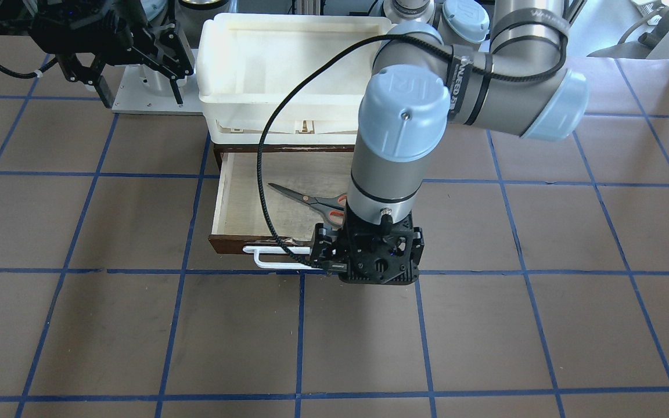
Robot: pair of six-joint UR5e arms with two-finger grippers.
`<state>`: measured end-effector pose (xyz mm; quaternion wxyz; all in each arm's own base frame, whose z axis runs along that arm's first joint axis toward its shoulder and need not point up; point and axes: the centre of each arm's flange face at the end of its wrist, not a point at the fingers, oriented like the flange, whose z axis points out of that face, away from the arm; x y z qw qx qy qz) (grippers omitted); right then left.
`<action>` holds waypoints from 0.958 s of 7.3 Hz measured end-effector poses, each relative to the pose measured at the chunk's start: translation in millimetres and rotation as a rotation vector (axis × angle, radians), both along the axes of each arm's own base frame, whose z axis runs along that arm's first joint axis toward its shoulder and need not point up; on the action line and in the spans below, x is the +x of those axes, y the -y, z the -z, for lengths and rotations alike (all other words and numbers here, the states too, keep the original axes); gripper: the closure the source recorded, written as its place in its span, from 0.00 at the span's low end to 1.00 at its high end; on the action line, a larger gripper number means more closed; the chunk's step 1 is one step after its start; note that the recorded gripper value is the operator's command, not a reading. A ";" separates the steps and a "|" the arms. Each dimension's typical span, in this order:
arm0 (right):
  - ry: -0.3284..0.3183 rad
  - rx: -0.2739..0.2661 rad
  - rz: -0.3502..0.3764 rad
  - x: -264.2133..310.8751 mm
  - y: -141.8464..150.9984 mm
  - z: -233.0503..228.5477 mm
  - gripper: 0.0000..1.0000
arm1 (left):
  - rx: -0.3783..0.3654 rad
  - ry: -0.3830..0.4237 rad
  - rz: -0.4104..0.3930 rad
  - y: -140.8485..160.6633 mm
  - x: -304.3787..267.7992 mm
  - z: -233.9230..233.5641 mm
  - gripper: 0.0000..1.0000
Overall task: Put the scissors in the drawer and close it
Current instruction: 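Raise the right gripper out of the drawer while the left arm reaches toward the drawer, then lower the left gripper to the drawer's front edge near the white handle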
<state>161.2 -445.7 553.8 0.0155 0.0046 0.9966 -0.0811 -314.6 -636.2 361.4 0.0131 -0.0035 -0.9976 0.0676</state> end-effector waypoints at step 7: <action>0.002 -0.012 0.015 -0.2 -0.4 1.7 0.00 | 0.106 0.017 0.001 8.8 -17.2 73.4 0.00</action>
